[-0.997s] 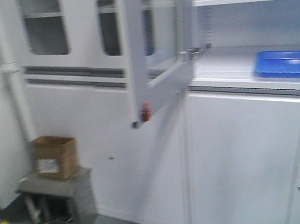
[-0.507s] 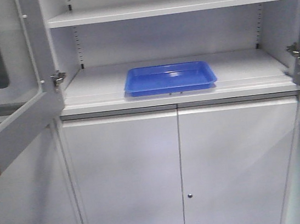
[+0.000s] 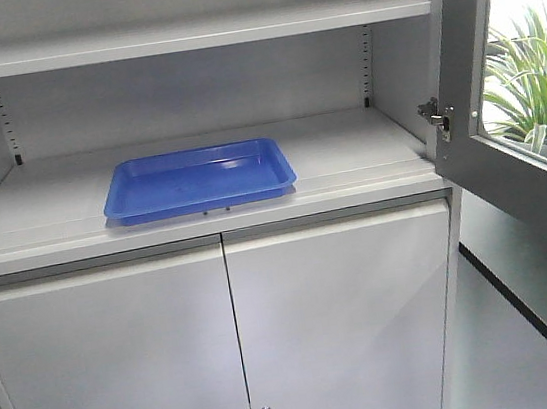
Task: Sort red and green spoons into left cabinet
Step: 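Drive the base closer to the shelf, centering on the blue tray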
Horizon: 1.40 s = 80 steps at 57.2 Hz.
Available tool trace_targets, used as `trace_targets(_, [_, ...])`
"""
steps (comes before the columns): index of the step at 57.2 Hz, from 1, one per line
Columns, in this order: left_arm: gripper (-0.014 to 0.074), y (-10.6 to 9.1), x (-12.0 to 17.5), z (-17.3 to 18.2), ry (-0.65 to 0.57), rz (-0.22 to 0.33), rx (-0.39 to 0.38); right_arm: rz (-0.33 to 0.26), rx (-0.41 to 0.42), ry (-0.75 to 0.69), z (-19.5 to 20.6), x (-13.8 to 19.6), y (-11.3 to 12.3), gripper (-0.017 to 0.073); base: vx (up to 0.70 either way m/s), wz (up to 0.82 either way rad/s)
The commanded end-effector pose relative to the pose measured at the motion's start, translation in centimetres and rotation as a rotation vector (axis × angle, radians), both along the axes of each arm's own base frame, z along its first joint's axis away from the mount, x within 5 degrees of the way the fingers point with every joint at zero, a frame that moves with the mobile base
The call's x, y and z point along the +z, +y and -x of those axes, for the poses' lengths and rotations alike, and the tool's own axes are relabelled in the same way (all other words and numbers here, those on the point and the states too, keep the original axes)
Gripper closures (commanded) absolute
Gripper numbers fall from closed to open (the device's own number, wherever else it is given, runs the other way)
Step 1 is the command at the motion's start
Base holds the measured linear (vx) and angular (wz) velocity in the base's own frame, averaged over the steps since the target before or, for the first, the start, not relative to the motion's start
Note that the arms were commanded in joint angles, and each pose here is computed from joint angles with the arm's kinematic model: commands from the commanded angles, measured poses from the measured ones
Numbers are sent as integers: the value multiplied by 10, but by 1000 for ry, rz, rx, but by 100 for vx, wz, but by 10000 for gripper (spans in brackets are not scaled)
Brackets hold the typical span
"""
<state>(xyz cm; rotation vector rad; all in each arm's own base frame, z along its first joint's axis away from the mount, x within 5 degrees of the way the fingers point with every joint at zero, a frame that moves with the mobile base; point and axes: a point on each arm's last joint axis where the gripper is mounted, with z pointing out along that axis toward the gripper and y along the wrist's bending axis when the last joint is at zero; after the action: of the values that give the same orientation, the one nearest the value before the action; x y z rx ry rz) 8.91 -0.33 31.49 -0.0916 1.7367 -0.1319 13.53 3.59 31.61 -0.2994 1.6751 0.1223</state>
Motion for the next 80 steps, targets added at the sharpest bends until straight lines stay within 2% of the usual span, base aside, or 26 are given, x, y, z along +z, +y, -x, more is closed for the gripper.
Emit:
trace_targets(1, [592,0,16,-1,-101,12,-4,-18,-1,-110,0,18,0,564,29,-13])
trace_targets(80, [592,0,16,-1,-101,12,-4,-18,-1,-110,0,18,0,564,33,5])
